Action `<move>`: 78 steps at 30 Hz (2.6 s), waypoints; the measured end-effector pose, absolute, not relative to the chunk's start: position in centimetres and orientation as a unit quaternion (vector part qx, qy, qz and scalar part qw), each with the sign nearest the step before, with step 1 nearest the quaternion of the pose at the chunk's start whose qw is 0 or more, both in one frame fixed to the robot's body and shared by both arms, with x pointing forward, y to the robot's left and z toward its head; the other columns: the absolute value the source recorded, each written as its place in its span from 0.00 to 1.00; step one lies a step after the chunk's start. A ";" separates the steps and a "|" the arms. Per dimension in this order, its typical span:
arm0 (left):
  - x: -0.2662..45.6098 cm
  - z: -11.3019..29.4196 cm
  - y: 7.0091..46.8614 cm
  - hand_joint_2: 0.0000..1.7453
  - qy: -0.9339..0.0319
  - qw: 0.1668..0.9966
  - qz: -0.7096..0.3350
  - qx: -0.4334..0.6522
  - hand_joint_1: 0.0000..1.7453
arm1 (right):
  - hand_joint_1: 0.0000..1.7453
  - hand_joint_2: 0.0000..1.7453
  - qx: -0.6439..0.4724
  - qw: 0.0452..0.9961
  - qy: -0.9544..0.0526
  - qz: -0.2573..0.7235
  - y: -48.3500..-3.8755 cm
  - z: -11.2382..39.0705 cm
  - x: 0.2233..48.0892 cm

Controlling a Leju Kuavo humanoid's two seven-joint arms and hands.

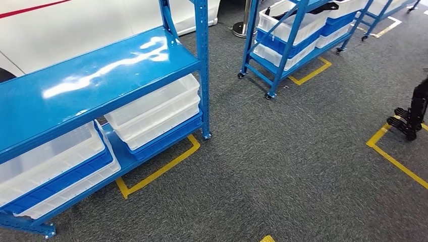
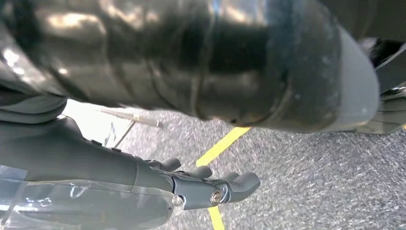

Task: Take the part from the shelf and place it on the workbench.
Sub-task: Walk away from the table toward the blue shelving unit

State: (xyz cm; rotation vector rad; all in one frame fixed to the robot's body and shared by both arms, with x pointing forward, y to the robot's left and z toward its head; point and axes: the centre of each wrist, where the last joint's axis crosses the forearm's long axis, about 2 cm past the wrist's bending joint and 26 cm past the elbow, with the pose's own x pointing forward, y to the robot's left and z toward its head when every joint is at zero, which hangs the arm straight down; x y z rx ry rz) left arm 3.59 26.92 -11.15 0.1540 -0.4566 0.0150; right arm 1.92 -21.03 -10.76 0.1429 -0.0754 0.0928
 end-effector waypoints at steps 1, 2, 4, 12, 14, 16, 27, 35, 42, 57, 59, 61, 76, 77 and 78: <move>3.6 -11.2 26.9 0.00 -0.226 0.971 0.008 0.076 0.00 | 0.00 0.00 0.071 0.996 -0.037 0.047 -21.1 -10.8 1.9; 3.5 -11.1 26.9 0.00 -0.226 0.971 0.008 0.076 0.00 | 0.00 0.00 0.070 0.996 -0.037 0.047 -21.1 -10.8 1.8; 3.6 -11.1 26.8 0.00 -0.226 0.971 0.009 0.076 0.00 | 0.00 0.00 0.069 0.996 -0.036 0.047 -21.3 -10.8 1.7; 3.6 -11.1 26.7 0.00 -0.223 0.972 0.010 0.078 0.00 | 0.00 0.00 0.069 0.996 -0.038 0.048 -21.3 -10.8 1.7; 3.6 -11.1 26.7 0.00 -0.223 0.972 0.010 0.078 0.00 | 0.00 0.00 0.069 0.996 -0.038 0.048 -21.3 -10.8 1.6; 3.5 -11.1 26.7 0.00 -0.222 0.972 0.010 0.079 0.00 | 0.00 0.00 0.069 0.996 -0.038 0.048 -21.3 -10.8 1.7; 3.6 -11.1 26.7 0.00 -0.223 0.971 0.013 0.080 0.00 | 0.00 0.00 0.068 0.996 -0.042 0.050 -21.4 -10.8 2.0; 3.7 -11.1 26.6 0.00 -0.224 0.971 0.014 0.079 0.00 | 0.00 0.00 0.067 0.996 -0.039 0.050 -21.5 -10.9 1.6; 3.5 -11.1 26.6 0.00 -0.223 0.971 0.017 0.080 0.00 | 0.00 0.00 0.065 0.996 -0.039 0.054 -21.7 -10.9 1.6; 3.6 -10.6 22.3 0.00 -0.183 0.892 0.369 0.186 0.00 | 0.00 0.00 0.049 0.998 -0.029 0.019 -21.3 -10.8 2.0; 4.1 -10.5 22.1 0.00 -0.184 0.889 0.383 0.171 0.00 | 0.00 0.00 0.047 0.998 -0.024 0.016 -21.3 -10.8 1.9; 4.3 -10.5 22.1 0.00 -0.183 0.886 0.391 0.167 0.00 | 0.00 0.00 0.047 0.999 -0.023 0.016 -21.4 -10.8 1.9; 4.4 -10.3 22.1 0.00 -0.180 0.868 0.422 0.189 0.00 | 0.00 0.00 0.047 0.999 -0.019 0.018 -21.2 -10.8 1.8; 4.4 -10.3 22.1 0.00 -0.179 0.867 0.424 0.190 0.00 | 0.00 0.00 0.047 0.999 -0.018 0.017 -21.2 -10.8 1.8; 4.4 -10.3 22.1 0.00 -0.178 0.866 0.426 0.191 0.00 | 0.00 0.00 0.047 0.999 -0.018 0.017 -21.2 -10.8 1.7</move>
